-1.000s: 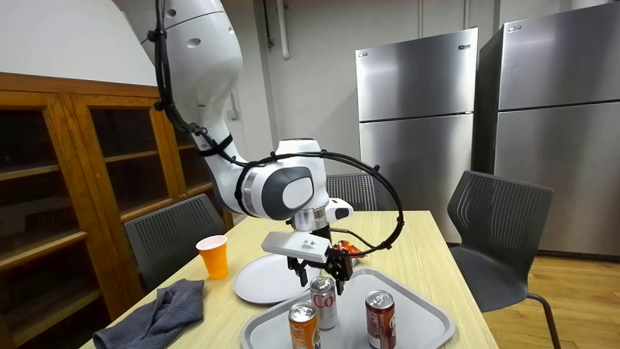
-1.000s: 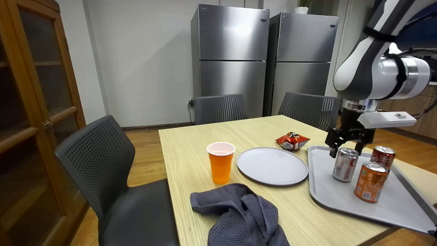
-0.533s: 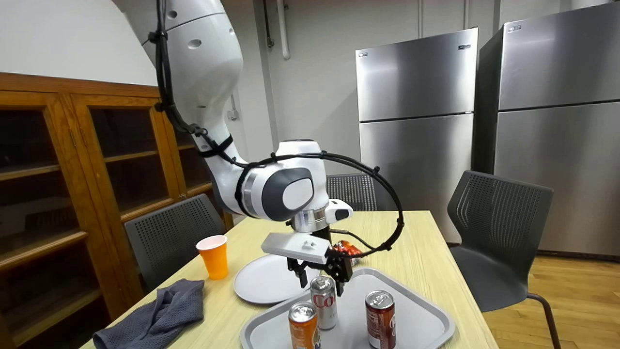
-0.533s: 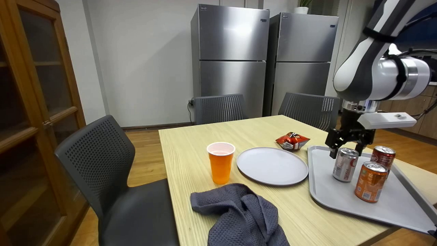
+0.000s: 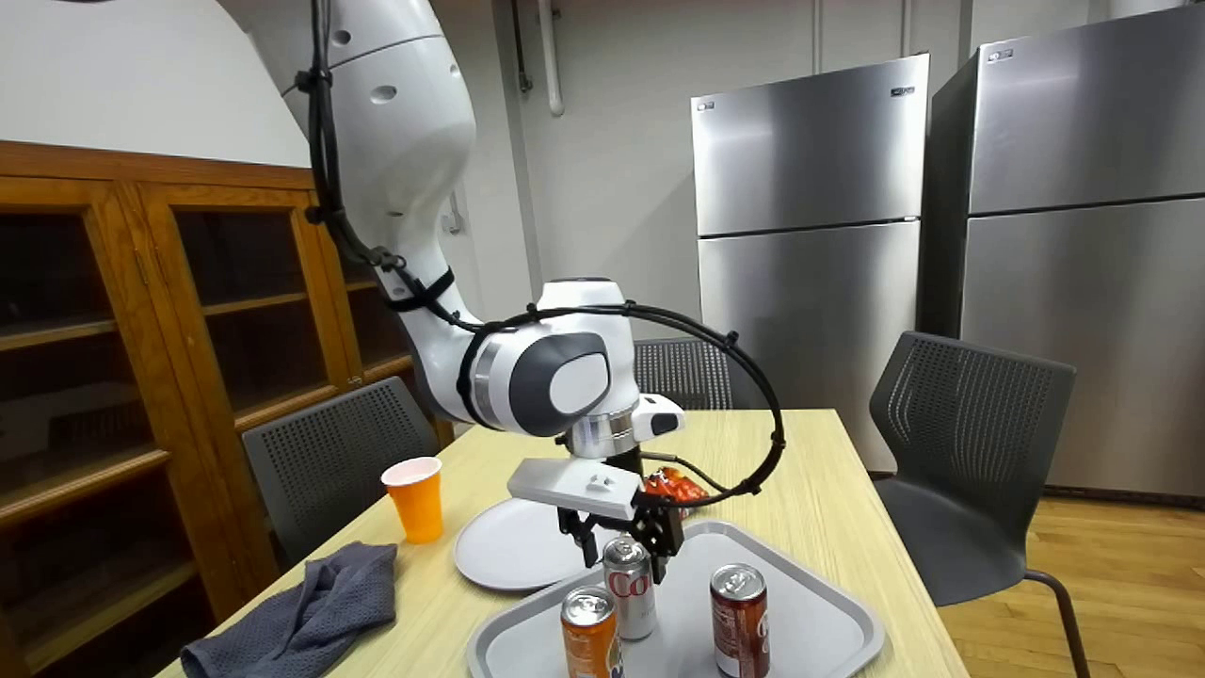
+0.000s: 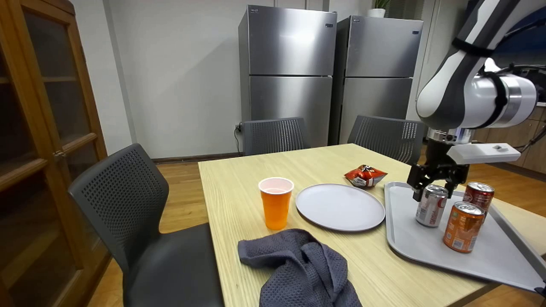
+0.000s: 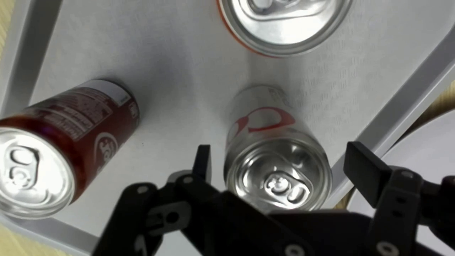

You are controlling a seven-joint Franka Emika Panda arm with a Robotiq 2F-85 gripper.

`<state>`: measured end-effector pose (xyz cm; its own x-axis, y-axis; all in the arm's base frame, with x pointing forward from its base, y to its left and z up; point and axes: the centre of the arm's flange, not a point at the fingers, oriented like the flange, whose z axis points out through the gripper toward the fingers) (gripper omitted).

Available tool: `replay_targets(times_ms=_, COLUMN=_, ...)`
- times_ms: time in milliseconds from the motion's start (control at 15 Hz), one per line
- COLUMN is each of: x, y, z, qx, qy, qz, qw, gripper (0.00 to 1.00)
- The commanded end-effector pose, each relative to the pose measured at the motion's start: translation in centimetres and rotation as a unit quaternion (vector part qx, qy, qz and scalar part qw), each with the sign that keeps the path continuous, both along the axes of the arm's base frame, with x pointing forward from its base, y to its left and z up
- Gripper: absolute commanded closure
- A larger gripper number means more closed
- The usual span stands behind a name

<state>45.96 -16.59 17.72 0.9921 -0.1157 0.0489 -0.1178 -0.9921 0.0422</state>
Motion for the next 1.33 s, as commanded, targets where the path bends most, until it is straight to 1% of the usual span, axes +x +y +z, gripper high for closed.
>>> replay_targets(times_ms=0, x=0.1, y=-0.2, z=-0.1, qx=-0.008, qy=-0.006, qz=0.007, qw=0.9999, gripper=0.34)
replay_targets(times_ms=67, x=0.1, y=-0.2, z=-0.2, qx=-0.008, qy=-0.006, qz=0.007, qw=0.9999, gripper=0.44)
replay_targets(times_ms=200, x=0.0, y=-0.3, z=-0.2, qx=-0.009, qy=-0.005, qz=0.008, qw=0.9999, gripper=0.6)
replay_targets(times_ms=267, x=0.0, y=-0.3, z=-0.1, qx=-0.009, qy=-0.005, qz=0.008, qw=0.9999, gripper=0.62)
replay_targets(times_ms=533, x=-0.1, y=-0.2, z=0.8, qx=-0.005, qy=-0.008, qz=0.014, qw=0.9999, gripper=0.62)
replay_targets(times_ms=600, x=0.1, y=0.1, z=1.4, qx=0.002, qy=-0.012, qz=0.017, qw=0.9998, gripper=0.62)
replay_targets(times_ms=733, x=0.5, y=0.8, z=2.2, qx=0.003, qy=-0.019, qz=0.029, qw=0.9994, gripper=0.62)
replay_targets(times_ms=1067, x=2.5, y=3.8, z=4.5, qx=0.011, qy=-0.042, qz=0.069, qw=0.9967, gripper=0.62)
replay_targets(times_ms=1267, x=4.0, y=6.1, z=5.5, qx=0.017, qy=-0.056, qz=0.105, qw=0.9927, gripper=0.62)
